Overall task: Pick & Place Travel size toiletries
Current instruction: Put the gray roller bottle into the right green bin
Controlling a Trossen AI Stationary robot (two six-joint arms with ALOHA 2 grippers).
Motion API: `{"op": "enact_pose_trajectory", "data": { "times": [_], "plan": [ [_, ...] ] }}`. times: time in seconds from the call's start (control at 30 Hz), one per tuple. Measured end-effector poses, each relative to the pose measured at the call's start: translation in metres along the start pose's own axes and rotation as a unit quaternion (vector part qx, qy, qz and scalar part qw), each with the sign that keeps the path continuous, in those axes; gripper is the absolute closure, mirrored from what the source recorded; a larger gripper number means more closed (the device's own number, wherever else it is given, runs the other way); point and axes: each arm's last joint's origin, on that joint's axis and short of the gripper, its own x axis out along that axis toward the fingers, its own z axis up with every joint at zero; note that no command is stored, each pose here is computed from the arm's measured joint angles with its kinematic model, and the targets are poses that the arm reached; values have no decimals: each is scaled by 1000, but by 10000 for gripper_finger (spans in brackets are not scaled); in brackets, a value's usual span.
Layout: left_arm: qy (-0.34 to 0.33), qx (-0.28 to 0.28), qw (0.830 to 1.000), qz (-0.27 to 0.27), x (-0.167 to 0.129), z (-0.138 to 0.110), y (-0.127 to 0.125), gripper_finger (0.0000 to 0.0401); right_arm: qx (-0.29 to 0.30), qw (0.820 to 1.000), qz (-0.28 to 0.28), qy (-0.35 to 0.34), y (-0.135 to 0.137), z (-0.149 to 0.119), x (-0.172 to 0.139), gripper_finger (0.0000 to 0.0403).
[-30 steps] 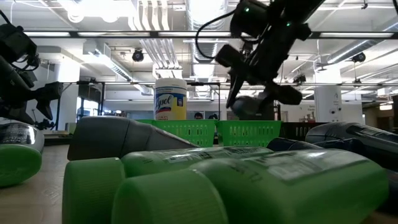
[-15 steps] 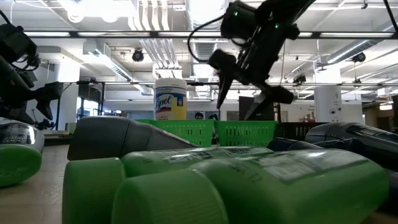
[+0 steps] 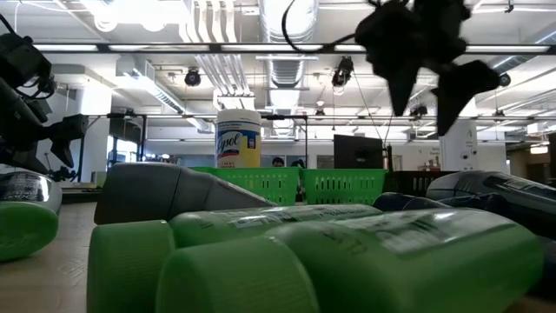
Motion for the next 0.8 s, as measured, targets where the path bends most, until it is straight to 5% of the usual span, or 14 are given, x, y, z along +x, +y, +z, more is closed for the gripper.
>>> {"op": "enact_pose_trajectory", "data": {
  "times": [0.27,0.8],
  "plan": [
    [1,0,1000,0,0,0,0,172,43,999,-9,29,13,-34,15,58],
    [2,0,1000,0,0,0,0,172,-43,999,-11,30,38,-69,64,61]
  ]
}}
